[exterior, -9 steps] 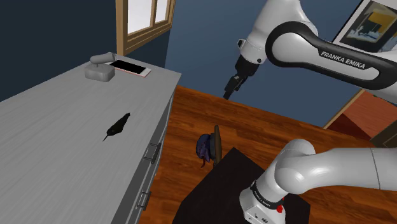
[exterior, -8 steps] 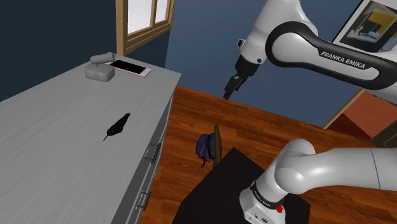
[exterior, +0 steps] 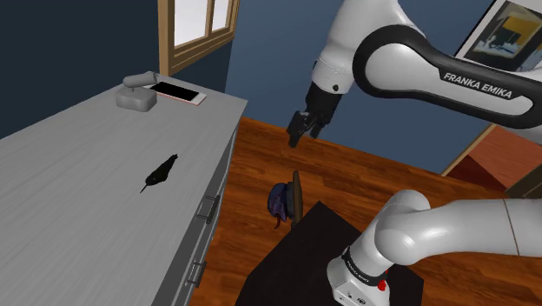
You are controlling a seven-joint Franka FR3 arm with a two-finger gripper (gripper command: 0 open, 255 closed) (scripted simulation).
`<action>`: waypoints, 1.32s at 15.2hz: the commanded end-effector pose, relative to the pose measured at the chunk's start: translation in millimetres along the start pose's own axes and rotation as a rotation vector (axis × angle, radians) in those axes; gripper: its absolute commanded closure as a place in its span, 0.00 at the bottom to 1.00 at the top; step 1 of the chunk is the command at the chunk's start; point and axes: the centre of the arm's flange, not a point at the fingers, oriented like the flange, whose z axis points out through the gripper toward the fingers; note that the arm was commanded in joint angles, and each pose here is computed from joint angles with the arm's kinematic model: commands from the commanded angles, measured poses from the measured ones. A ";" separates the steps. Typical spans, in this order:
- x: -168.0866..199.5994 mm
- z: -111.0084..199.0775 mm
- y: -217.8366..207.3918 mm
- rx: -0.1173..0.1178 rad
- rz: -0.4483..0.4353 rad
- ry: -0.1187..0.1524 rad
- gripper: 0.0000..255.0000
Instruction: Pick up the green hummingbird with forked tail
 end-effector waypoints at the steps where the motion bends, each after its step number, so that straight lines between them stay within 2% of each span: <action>1: -0.2 0.3 -29.1 0.008 0.066 -0.021 0.00; 10: 17.3 -1.3 -139.8 0.040 0.340 -0.107 0.00; 20: 71.1 -3.7 -252.0 0.076 0.644 -0.202 0.00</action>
